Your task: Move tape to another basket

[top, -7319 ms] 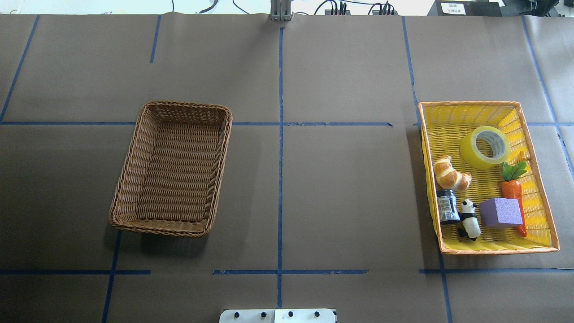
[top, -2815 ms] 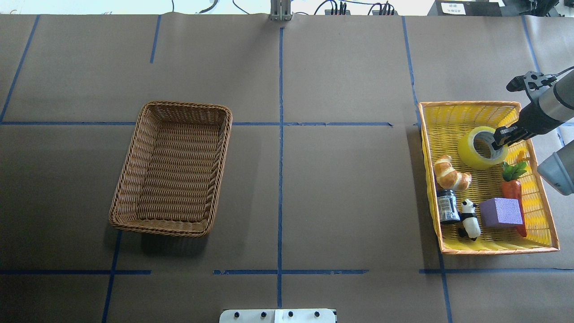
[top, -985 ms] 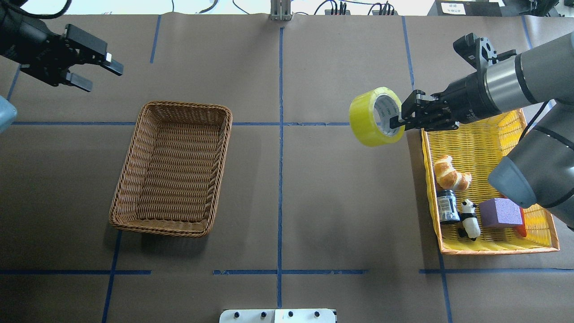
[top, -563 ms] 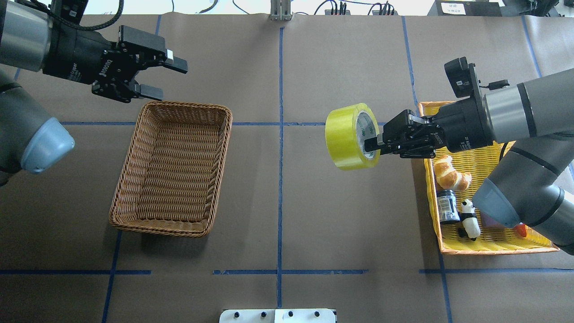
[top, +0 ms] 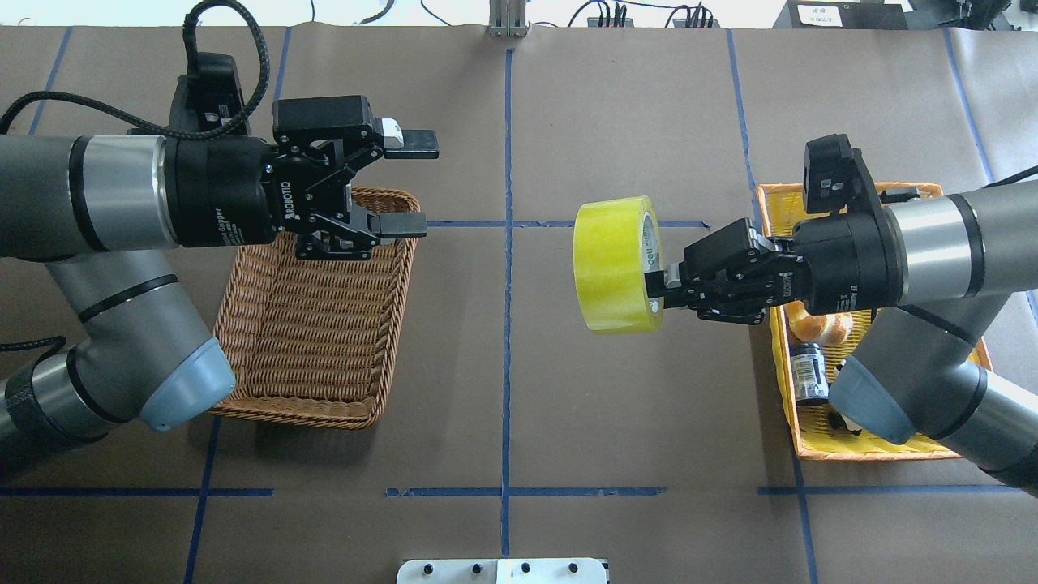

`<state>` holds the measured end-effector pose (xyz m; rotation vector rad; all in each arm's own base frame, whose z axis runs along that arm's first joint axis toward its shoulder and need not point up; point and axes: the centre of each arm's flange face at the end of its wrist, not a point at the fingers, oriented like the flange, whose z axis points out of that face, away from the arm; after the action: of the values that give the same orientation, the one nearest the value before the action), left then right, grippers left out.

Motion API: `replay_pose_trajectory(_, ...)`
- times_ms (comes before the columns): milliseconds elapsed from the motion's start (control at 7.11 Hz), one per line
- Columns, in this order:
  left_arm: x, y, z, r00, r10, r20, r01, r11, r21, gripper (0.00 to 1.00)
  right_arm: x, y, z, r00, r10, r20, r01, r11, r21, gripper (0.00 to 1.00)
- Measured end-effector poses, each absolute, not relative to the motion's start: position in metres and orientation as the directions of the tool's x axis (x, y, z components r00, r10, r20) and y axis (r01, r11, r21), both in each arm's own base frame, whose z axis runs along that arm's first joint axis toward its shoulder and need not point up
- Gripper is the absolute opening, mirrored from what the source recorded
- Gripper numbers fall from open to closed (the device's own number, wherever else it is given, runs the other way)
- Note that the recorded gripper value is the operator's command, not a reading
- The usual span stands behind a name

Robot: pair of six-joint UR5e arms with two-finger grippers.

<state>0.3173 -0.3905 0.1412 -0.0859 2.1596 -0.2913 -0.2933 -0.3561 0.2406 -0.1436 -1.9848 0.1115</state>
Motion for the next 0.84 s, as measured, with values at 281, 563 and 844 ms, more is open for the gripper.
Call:
replay_pose_trajectory(281, 0.324, -0.373, 0.132, -0.627, -0.183, -0.757, -0.014, 0.974, -0.224, 1.00, -0.309, -0.338, 0.227, -0.512, 0.179, 0.840, 0.078, 0.984, -0.162, 0.00)
replay_pose_trajectory(563, 0.338, -0.350, 0.124, -0.691, -0.193, -0.697, -0.059, 0.976, -0.211, 0.99, -0.319, -0.332, 0.216, -0.545, 0.184, 0.818, 0.094, 0.983, -0.159, 0.00)
replay_pose_trajectory(844, 0.344, -0.340, 0.115, -0.723, -0.195, -0.663, -0.079, 0.976, -0.201, 0.99, -0.328, -0.325, 0.211, -0.552, 0.194, 0.811, 0.116, 0.981, -0.155, 0.00)
